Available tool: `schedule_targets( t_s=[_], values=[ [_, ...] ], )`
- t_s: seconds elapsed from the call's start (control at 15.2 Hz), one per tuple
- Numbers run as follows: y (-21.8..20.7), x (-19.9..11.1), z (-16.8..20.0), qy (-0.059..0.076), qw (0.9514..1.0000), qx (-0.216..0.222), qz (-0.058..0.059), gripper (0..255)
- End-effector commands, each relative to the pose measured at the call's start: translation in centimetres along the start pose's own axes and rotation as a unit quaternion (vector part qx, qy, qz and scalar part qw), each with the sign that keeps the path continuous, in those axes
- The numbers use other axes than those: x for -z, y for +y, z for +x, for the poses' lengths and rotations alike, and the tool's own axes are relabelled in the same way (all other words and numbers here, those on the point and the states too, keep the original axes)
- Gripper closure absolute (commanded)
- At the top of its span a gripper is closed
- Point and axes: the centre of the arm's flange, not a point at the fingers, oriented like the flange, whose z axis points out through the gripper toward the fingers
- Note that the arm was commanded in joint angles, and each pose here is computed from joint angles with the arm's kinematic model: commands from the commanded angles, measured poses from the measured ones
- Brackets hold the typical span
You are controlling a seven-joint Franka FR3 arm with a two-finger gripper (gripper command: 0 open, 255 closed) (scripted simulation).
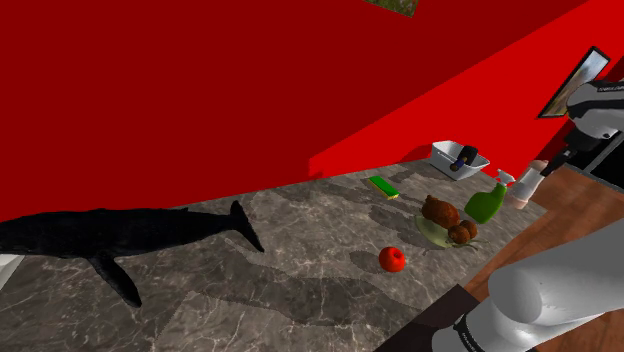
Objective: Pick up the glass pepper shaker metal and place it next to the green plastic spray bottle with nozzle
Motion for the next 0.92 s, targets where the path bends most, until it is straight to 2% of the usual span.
schedule_targets(
  t_s=[0.0,0.86],
  values=[
    [-0.2,-1.0,-0.1,0.0,1.0,0.0,0.0,255],
    [-1.5,-7.7,-0.6,0.0,1.0,0.0,0.0,255]
  ],
)
